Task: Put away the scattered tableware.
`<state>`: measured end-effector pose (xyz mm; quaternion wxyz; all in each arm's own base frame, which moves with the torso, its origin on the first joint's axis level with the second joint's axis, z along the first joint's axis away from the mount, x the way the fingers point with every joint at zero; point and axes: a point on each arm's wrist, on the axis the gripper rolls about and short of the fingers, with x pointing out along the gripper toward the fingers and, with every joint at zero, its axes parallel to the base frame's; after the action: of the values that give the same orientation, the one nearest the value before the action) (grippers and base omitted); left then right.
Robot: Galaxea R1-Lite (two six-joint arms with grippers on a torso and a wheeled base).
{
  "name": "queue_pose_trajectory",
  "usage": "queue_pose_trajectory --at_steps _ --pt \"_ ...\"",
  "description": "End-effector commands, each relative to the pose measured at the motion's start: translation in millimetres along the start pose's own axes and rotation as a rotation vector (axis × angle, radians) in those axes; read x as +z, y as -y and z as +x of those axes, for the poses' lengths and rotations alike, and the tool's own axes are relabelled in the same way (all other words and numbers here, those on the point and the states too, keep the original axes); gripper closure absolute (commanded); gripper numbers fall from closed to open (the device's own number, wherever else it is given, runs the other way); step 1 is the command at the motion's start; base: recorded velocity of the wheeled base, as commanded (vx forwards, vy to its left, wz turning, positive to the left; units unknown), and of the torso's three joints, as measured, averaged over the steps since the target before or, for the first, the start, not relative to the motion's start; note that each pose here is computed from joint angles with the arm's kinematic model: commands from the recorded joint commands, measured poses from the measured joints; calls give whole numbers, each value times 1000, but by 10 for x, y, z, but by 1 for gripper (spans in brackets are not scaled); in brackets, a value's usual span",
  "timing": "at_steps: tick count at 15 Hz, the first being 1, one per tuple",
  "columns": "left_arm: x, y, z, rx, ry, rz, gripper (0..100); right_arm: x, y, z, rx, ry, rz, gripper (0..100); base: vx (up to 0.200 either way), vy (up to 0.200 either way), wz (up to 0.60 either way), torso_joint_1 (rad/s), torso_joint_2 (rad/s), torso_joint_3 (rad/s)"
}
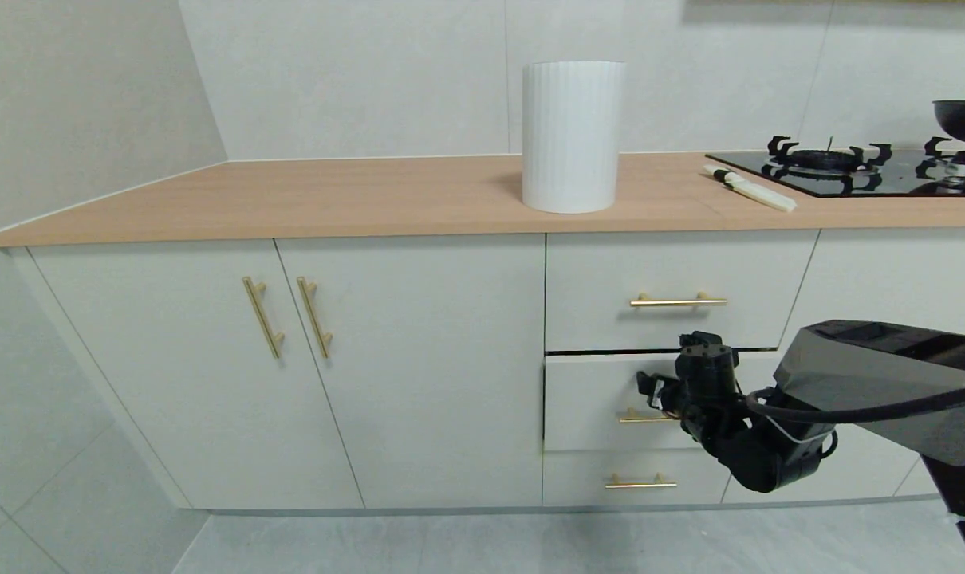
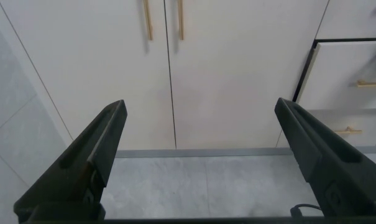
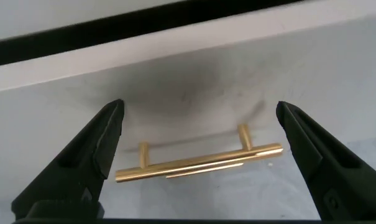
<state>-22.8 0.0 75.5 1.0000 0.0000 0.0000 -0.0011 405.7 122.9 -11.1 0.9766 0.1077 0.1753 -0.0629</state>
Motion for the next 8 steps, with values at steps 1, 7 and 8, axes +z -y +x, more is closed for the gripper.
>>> queue_pose_trajectory --at_steps 1,7,8 --pt "0 0 1 1 -2 0 0 3 32 92 -10 14 19 0 0 0 0 0 0 0" --pt "0 0 1 1 -2 0 0 120 60 244 -18 63 102 0 0 0 0 0 0 0" --pt "0 0 1 1 -2 0 0 126 65 248 -18 65 103 0 0 0 0 0 0 0"
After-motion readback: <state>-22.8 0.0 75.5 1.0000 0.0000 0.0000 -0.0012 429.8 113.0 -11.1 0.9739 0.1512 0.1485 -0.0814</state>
